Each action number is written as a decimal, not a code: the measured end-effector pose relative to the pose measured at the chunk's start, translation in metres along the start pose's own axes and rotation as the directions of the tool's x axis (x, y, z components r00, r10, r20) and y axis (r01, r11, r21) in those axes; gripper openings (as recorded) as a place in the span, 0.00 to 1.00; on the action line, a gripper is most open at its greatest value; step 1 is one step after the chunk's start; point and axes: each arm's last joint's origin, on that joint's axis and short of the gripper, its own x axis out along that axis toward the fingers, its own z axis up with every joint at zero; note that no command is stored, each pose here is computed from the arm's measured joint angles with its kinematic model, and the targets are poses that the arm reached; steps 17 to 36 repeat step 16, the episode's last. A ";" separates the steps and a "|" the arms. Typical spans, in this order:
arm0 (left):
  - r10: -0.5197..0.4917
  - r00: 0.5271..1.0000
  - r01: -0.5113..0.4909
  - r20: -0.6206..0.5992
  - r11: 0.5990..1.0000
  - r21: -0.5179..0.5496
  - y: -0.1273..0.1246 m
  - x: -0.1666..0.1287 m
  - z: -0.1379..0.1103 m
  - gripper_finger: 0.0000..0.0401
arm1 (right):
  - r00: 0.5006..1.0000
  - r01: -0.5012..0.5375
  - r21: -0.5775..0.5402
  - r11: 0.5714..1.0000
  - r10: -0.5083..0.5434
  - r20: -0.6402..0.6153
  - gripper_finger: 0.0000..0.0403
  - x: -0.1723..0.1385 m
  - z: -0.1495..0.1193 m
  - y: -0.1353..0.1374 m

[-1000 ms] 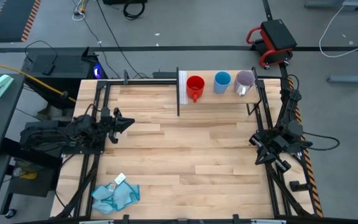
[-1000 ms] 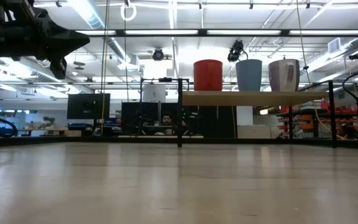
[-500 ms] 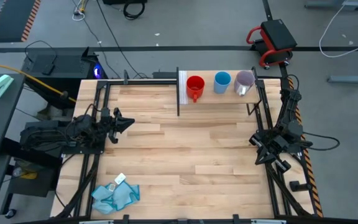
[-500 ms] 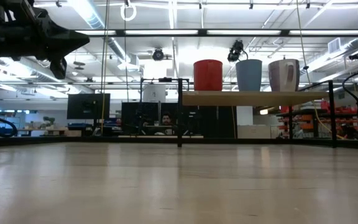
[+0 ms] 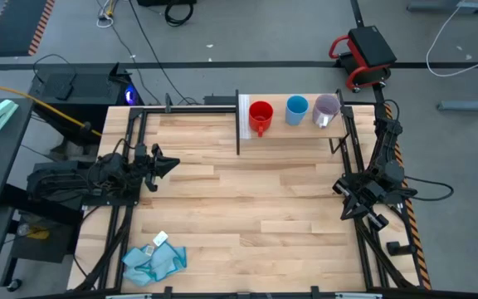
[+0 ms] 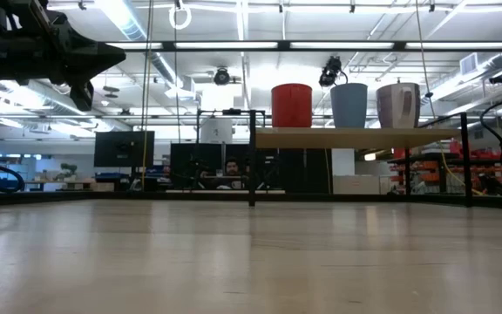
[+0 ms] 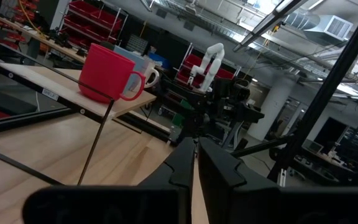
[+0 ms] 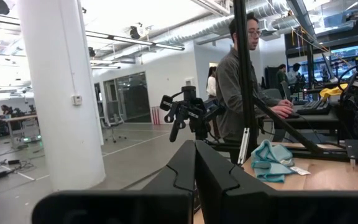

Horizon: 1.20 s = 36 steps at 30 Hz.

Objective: Stack small to large cups/mugs on shelf
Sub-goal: Return to Home Position

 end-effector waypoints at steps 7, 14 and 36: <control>0.000 1.000 0.000 0.000 1.000 0.000 0.000 0.000 0.000 0.07 | 1.000 0.000 0.000 1.000 0.000 0.000 0.03 0.000 0.000 0.000; 0.000 1.000 0.000 0.000 1.000 0.000 0.000 0.000 0.000 0.09 | 1.000 -0.001 0.000 1.000 0.001 0.000 0.03 0.000 0.000 0.000; 0.000 1.000 0.000 0.000 1.000 0.000 0.000 0.000 0.000 0.08 | 1.000 0.000 0.000 1.000 0.000 0.000 0.03 0.000 0.000 0.000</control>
